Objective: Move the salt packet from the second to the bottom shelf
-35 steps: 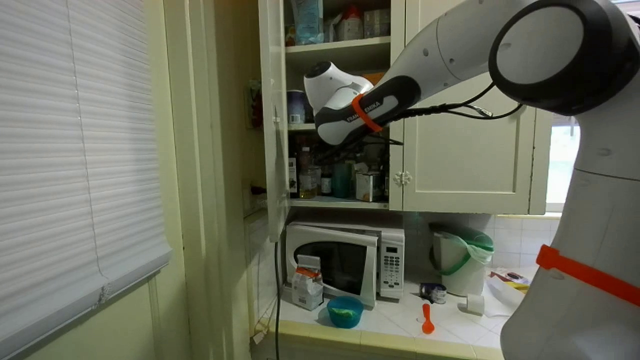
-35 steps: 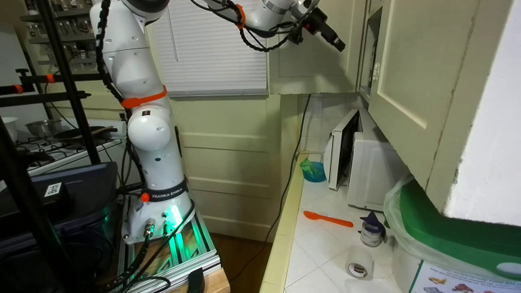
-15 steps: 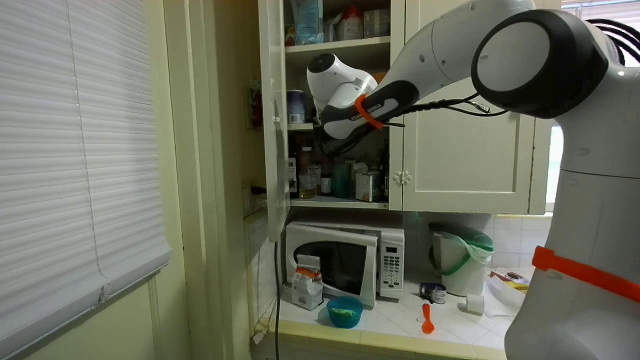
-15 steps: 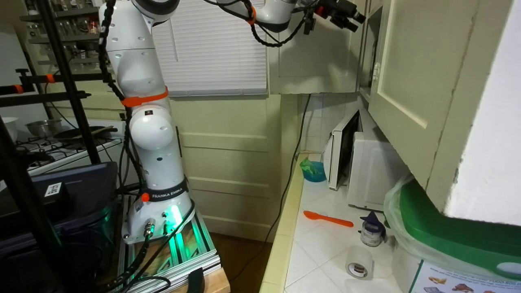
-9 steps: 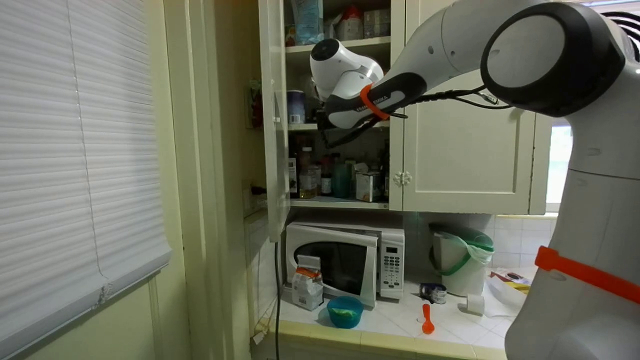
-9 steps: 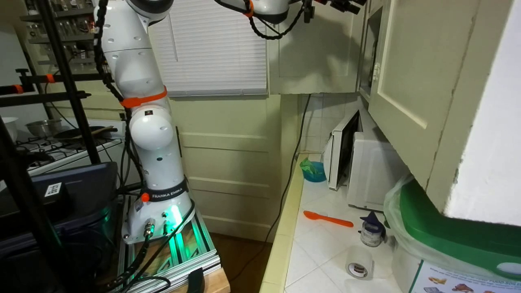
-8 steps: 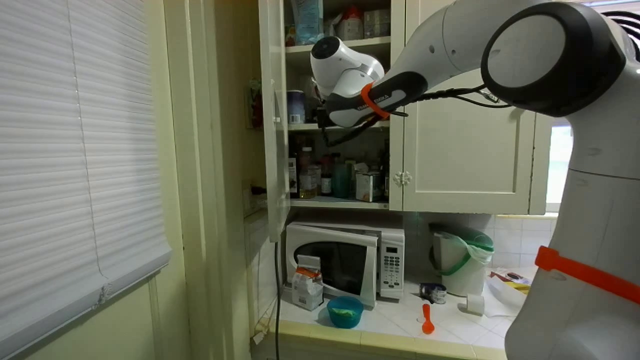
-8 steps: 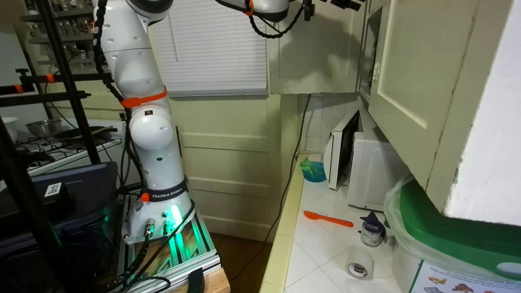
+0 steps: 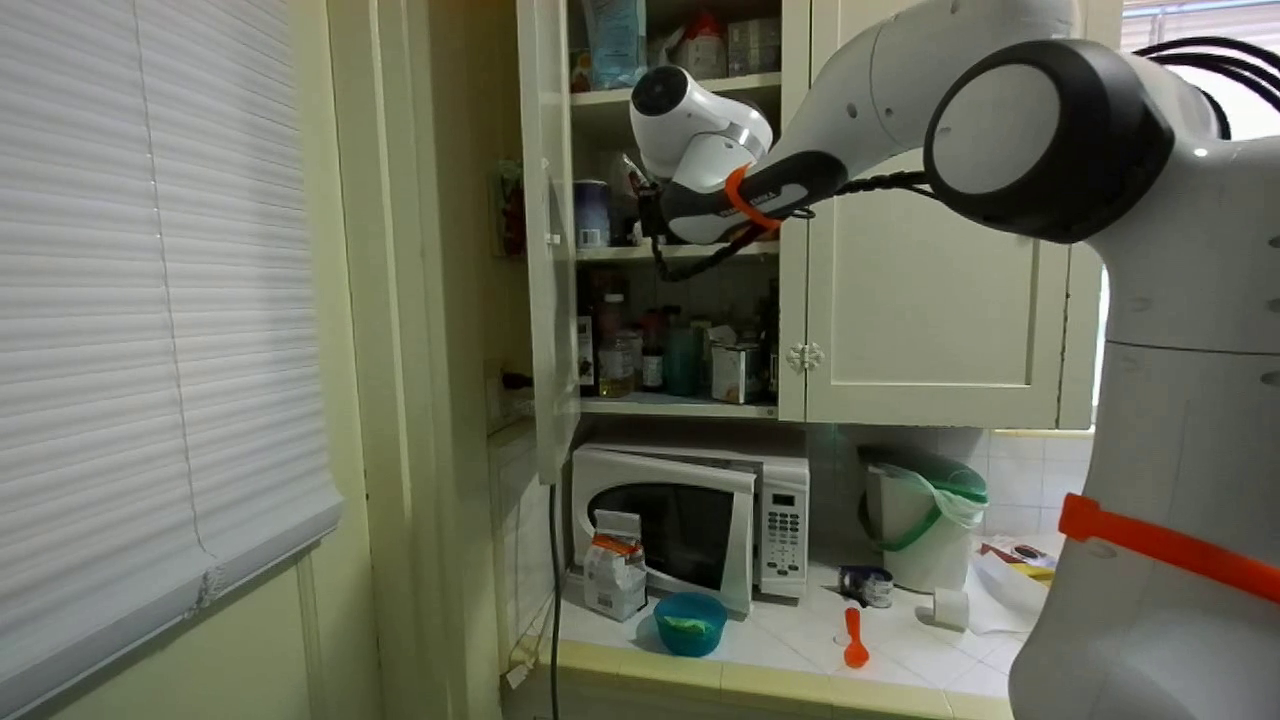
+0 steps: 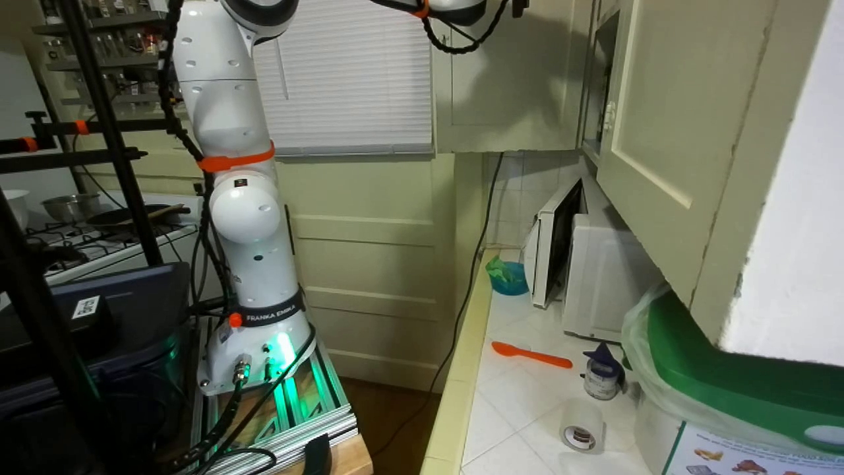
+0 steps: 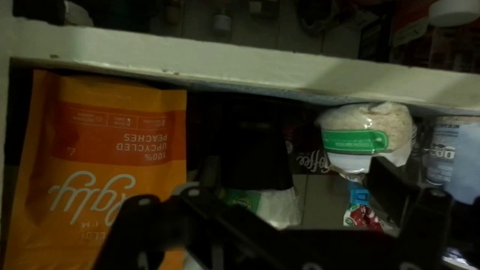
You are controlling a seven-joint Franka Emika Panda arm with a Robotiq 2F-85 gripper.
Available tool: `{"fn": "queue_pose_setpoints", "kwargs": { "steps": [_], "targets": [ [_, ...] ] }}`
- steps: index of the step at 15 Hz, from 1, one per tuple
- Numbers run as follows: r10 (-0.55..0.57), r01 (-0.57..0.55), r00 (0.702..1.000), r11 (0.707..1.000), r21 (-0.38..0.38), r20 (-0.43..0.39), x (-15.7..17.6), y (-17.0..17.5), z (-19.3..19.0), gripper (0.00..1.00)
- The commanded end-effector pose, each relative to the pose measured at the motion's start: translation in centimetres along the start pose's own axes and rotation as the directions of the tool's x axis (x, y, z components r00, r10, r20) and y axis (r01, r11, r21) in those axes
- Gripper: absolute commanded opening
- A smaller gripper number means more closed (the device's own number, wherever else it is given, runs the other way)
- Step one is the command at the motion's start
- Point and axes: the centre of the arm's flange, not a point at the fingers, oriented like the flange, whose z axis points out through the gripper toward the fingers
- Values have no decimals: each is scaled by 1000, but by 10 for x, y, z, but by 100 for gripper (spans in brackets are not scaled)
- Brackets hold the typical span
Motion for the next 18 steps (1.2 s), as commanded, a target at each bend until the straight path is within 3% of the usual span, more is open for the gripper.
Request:
{"fn": "queue_pose_setpoints", "kwargs": {
  "steps": [1, 8, 18],
  "targets": [
    [0, 0, 1000, 1000, -1, 0, 0, -1, 3, 100],
    [-14, 14, 1000, 1000, 11, -21, 8, -6, 16, 100],
    [-93, 95, 995, 987, 127, -28, 19, -30, 48, 100]
  ]
}}
